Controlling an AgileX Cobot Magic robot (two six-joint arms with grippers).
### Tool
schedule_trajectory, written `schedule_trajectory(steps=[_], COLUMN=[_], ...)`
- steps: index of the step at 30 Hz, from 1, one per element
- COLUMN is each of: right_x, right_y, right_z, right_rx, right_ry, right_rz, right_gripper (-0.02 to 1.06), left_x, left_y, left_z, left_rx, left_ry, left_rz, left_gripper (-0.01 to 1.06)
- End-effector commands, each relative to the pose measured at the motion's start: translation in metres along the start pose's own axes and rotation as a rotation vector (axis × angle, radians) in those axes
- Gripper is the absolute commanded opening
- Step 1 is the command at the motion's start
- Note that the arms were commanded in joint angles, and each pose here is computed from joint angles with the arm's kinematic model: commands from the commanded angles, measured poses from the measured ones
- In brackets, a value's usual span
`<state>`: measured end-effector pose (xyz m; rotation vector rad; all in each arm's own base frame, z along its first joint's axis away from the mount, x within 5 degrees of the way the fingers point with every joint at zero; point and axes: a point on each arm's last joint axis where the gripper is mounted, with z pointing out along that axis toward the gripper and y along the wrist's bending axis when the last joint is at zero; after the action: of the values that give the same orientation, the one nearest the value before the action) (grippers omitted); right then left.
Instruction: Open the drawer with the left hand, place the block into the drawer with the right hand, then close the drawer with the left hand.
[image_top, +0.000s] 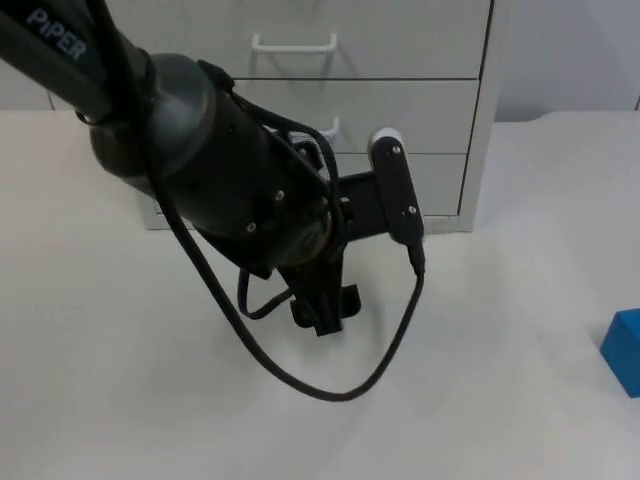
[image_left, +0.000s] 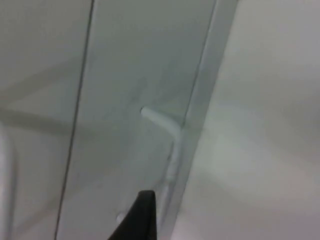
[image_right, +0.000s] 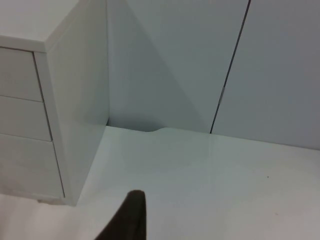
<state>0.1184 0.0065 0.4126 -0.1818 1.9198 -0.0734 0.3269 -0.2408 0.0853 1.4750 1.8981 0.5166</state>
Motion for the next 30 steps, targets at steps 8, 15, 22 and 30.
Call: schedule_trajectory(steps=[8, 15, 22, 30], right_x=[-0.002, -0.003, -0.003, -0.003], right_y=[-0.001, -0.001, -0.001, -0.001], right_z=[-0.001, -0.001, -0.001, -0.001], right_rx=[0.005, 0.005, 0.005, 0.006], right_ry=[-0.012, -0.014, -0.016, -0.017], right_rz=[-0.007, -0.007, -0.007, -0.005], right_gripper=[1.03, 1.03, 1.03, 1.03], left_x=[-0.008, 0.0, 0.0, 0.0], left_y=[0.01, 0.018, 0.017, 0.017], left_z=[0.002, 0.006, 0.007, 0.007], left_rx=[0.02, 0.017, 0.042, 0.032], left_ry=[-0.048, -0.035, -0.048, -0.043], left_rz=[-0.024, -0.05, -0.068, -0.06], left_gripper=[0.98, 0.98, 0.98, 0.98])
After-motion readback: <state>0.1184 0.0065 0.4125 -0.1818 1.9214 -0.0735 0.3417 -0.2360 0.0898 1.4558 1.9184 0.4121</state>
